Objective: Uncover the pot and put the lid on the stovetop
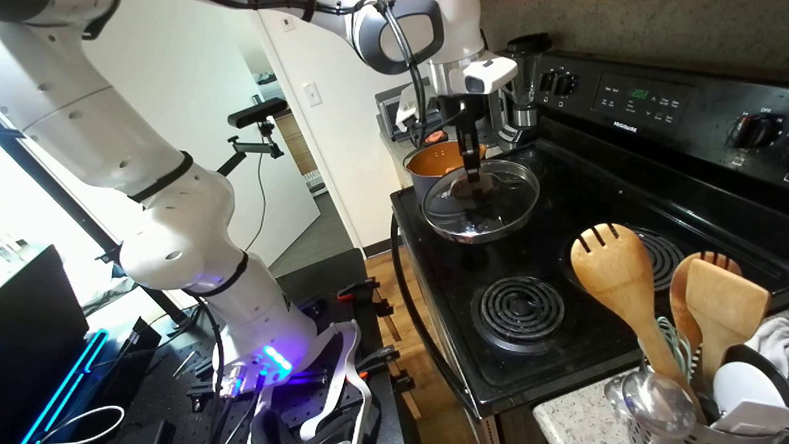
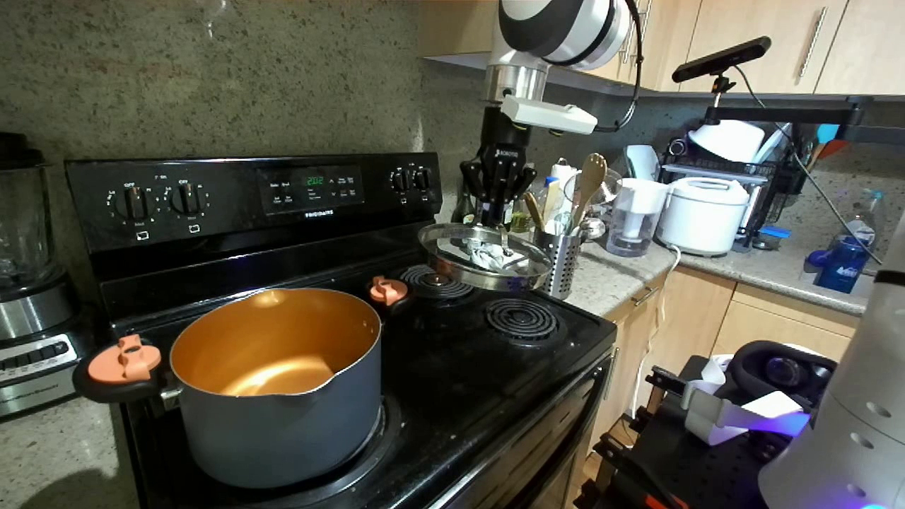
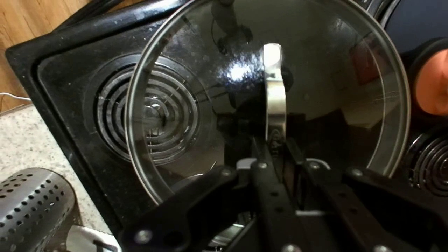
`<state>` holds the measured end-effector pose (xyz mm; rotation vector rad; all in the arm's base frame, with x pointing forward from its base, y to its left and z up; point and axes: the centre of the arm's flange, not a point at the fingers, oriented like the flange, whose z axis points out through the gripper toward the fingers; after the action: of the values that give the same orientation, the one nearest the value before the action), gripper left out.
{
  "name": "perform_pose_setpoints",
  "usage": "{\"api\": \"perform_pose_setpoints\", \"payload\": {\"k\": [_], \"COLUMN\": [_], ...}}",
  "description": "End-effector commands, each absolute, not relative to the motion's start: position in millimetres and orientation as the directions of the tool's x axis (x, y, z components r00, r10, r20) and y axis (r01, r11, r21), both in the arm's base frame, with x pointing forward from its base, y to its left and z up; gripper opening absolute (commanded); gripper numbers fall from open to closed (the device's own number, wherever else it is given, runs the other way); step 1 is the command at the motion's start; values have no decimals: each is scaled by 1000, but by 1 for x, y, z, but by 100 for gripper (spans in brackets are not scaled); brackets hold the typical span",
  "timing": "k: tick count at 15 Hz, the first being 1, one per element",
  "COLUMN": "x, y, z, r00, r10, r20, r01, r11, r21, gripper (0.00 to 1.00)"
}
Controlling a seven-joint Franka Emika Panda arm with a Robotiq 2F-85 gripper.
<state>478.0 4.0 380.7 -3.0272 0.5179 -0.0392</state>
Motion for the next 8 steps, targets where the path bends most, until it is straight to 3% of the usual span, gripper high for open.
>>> {"api": "perform_pose_setpoints", "payload": {"k": [1,8], "x": [485,494], "y": [-4,4], "z": [376,349], "r00": [930,939], "r10": [-367,-344], "r20": [20,14], "r01": [-364,-342], "r11": [-928,-936], "r21": [-74,-77], "gripper": [4,4]}}
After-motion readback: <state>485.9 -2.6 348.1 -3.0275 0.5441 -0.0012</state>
